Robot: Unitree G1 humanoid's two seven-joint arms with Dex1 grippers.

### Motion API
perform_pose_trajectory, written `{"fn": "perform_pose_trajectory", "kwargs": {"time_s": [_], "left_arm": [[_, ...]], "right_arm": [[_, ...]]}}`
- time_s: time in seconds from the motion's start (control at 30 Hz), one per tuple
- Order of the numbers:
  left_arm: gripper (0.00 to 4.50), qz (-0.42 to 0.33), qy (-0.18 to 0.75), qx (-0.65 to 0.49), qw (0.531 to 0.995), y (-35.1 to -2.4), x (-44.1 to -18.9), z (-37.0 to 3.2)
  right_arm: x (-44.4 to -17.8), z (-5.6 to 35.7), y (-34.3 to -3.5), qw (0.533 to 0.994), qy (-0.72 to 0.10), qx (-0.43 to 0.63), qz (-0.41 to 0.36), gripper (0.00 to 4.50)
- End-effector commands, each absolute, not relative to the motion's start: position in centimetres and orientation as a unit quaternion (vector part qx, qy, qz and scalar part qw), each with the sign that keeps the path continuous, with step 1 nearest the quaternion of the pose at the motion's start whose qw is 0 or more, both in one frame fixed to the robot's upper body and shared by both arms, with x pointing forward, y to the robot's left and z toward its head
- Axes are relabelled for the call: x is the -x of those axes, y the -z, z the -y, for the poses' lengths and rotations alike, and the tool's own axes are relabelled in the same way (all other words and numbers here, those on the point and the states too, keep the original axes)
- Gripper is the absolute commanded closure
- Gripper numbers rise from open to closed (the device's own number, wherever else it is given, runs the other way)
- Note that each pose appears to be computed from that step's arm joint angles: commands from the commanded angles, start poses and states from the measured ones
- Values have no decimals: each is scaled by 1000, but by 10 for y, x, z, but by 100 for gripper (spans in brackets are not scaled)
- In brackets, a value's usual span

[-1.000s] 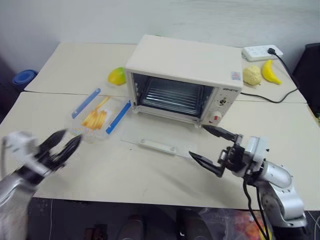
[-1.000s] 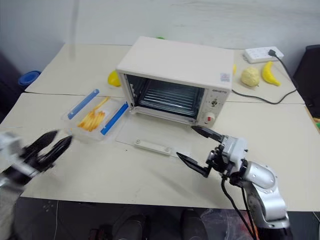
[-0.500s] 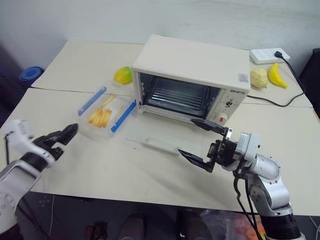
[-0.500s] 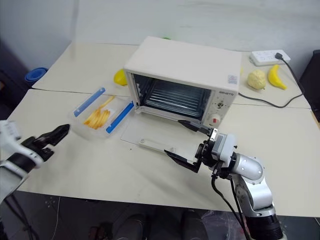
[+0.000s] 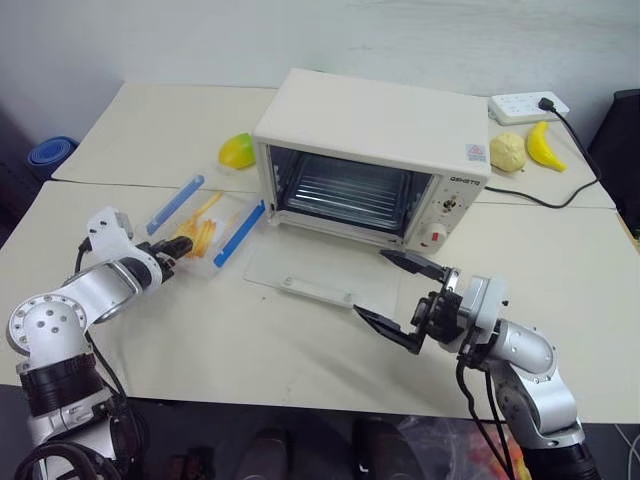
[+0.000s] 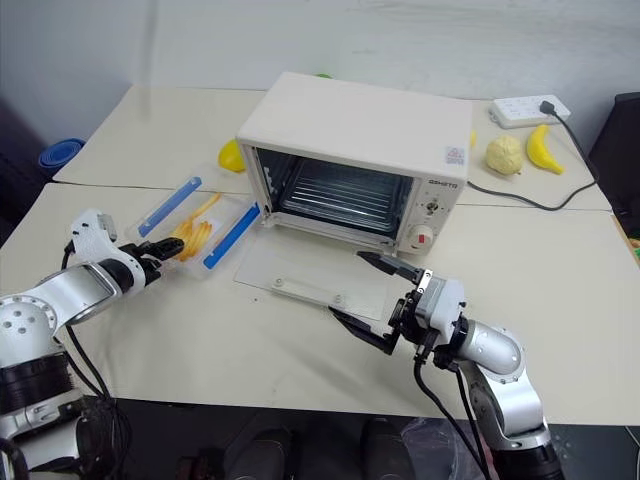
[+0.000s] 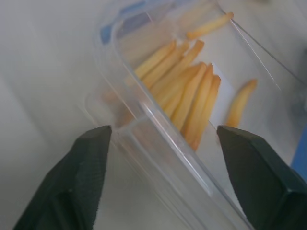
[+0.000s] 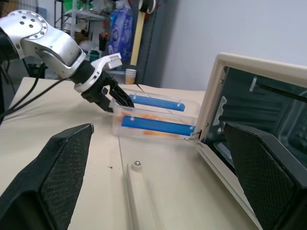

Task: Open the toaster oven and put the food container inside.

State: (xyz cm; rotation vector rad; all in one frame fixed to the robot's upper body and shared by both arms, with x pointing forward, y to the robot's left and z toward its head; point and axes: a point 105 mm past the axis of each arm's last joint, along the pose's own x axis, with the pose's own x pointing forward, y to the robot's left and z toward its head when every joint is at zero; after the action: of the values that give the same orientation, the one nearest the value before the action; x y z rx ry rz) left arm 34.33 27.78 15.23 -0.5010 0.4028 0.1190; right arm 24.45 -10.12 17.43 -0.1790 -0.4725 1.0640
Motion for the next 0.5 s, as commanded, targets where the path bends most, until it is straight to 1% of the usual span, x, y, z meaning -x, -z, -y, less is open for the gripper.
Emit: {"fn": "perform_pose_trajectory", "kwargs": {"time_s": [0.03, 0.2, 0.27, 0.3, 0.33, 0.37, 0.43, 0.5], "left_arm": [[211, -159, -88, 236, 954, -167, -346, -297], [353, -162, -106, 233, 953, -167, -343, -315], [394, -156, -113, 227, 955, -171, -343, -323], [424, -155, -114, 226, 955, -172, -343, -325], [445, -159, -103, 219, 957, -176, -342, -331], [450, -163, -94, 210, 959, -180, -341, -335], [450, -182, -46, 187, 964, -190, -336, -339], [450, -199, -14, 144, 969, -198, -331, -344]], "right_arm": [[-237, 104, -179, 830, -492, 94, 244, 0], [-235, 110, -168, 834, -488, 92, 240, 0], [-234, 112, -165, 835, -487, 92, 239, 0], [-234, 113, -164, 835, -487, 92, 239, 0], [-234, 113, -162, 835, -489, 92, 237, 0], [-233, 114, -161, 834, -490, 93, 235, 0], [-233, 117, -158, 835, -490, 93, 232, 0], [-232, 118, -156, 834, -495, 92, 226, 0]]}}
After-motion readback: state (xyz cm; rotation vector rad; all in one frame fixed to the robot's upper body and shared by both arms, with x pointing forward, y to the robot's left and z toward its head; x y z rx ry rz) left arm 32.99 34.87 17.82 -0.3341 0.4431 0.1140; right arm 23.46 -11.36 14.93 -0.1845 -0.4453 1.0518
